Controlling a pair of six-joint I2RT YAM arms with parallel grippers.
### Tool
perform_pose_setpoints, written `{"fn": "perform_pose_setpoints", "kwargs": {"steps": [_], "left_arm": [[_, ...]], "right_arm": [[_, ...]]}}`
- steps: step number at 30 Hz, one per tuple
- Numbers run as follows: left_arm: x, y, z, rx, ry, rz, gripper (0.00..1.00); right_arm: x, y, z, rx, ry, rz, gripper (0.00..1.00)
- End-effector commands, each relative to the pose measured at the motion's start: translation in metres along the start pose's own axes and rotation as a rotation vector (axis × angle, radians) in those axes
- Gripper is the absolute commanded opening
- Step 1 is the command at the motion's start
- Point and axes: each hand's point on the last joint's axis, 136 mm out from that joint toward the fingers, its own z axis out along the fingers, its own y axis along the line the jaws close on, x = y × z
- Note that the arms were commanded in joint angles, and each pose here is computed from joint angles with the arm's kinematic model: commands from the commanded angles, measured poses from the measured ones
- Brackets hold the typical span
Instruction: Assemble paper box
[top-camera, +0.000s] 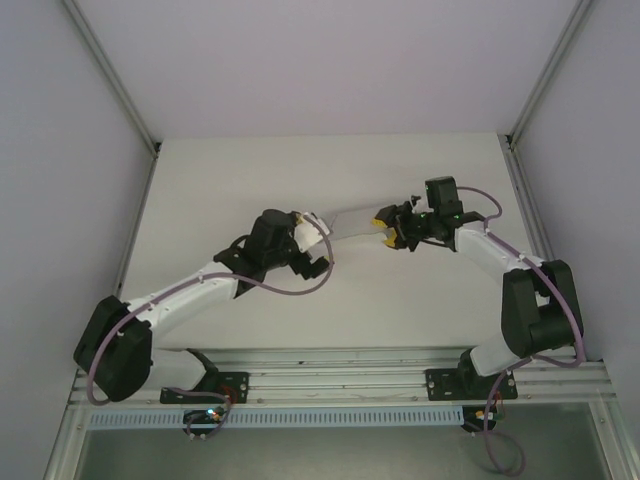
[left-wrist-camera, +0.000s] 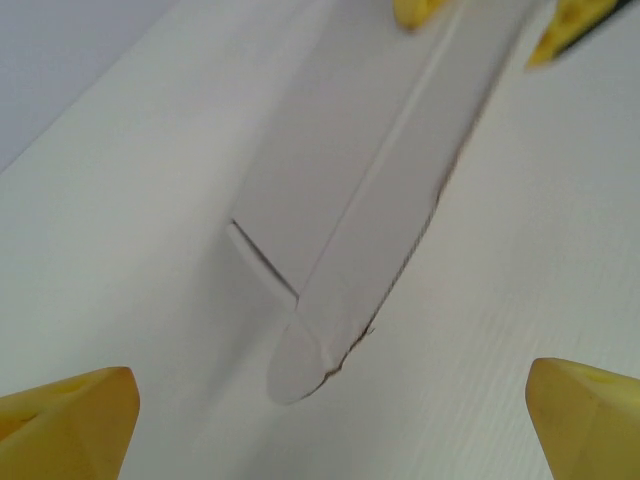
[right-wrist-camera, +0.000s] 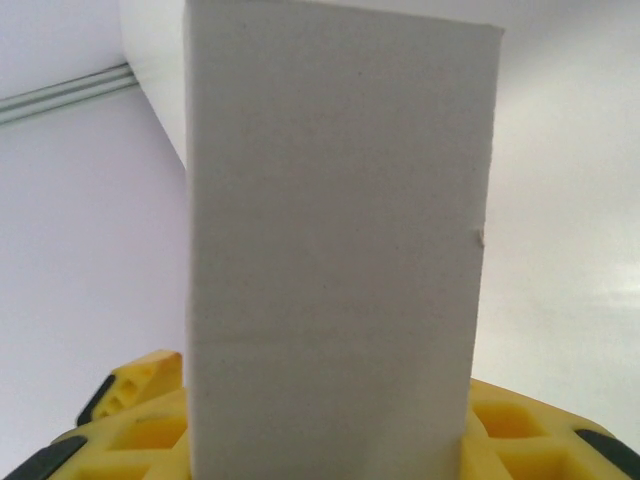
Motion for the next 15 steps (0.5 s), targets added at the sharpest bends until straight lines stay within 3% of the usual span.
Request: {"fn": "perform_pose_setpoints", "kwargs": {"steps": [1,5,9,15], "left_arm": [[0.001,-0.002,0.001,0.022,0.091,0.218,1.0],[0.005,-0.013,0.01,0.069,0.159,0.282,1.0],[0.003,-0.005,0.02,0.01,0.142,0.299,1.0],[-0.009,-0.006,0.029,0.028,0.105,0.311,1.0]], "right_arm": [[0.029,-0.002,0.0,-0.004,0.167,0.171,0.32],[0.034,0.006,0.0,-0.037,0.209,0.21,0.3],[0.039,0.01,-0.007,-0.03,0.215,0.21,0.29],[0.046,0.015,-0.012,-0.055,0.23,0.232,0.31]]}}
